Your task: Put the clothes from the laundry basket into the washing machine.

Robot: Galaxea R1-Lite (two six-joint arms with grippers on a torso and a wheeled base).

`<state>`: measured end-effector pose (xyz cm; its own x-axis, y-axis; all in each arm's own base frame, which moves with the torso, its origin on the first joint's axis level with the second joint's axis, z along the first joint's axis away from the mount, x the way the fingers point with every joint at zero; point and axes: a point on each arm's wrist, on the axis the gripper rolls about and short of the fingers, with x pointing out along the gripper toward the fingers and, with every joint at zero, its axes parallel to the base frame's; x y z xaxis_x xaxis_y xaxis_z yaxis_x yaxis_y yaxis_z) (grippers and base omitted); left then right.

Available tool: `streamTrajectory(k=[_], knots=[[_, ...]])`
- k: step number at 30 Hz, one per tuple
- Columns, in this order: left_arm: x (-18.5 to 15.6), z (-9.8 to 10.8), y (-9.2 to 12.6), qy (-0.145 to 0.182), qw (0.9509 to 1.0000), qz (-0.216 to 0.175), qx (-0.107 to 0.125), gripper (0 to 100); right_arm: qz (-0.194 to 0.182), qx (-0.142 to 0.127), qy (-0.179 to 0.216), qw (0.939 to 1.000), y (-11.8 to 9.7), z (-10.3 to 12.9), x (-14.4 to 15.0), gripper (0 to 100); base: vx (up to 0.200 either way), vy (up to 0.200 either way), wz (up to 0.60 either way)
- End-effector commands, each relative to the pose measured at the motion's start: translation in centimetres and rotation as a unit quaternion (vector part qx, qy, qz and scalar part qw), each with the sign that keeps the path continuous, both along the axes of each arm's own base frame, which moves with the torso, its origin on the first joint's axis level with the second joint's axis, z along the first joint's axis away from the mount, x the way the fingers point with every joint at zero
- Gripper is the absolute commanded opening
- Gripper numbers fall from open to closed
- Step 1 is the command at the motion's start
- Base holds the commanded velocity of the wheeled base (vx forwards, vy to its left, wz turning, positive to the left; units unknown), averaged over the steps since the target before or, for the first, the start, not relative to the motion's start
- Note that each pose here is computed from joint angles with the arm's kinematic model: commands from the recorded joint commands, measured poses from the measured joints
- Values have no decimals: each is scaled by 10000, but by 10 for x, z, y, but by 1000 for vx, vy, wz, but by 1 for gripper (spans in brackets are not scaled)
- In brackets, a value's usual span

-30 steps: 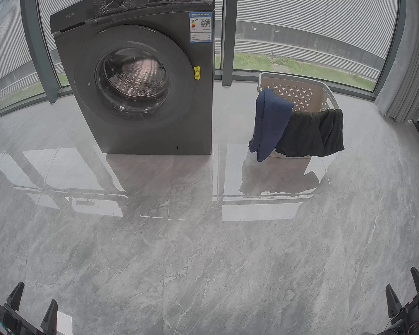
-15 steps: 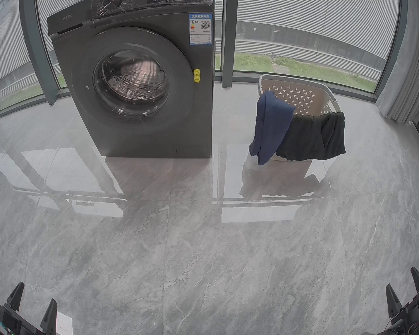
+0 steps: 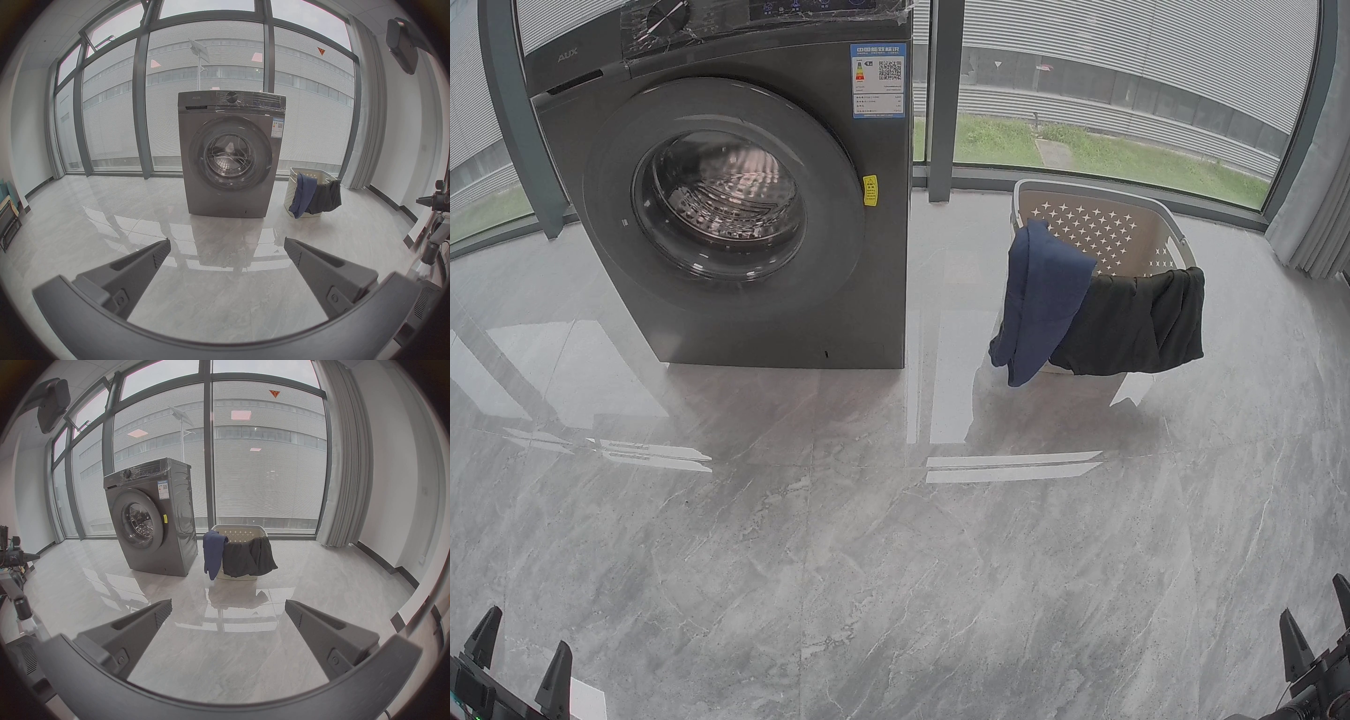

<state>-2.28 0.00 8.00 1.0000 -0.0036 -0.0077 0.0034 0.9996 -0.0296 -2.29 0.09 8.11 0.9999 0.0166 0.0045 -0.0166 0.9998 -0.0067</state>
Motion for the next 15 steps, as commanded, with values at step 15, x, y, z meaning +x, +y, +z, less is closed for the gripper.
streamTrajectory(k=[15], knots=[[0,-4,0,31,10000,10,-5,100,1,3,76,10000,0,-5,1,100,67,0,-240]])
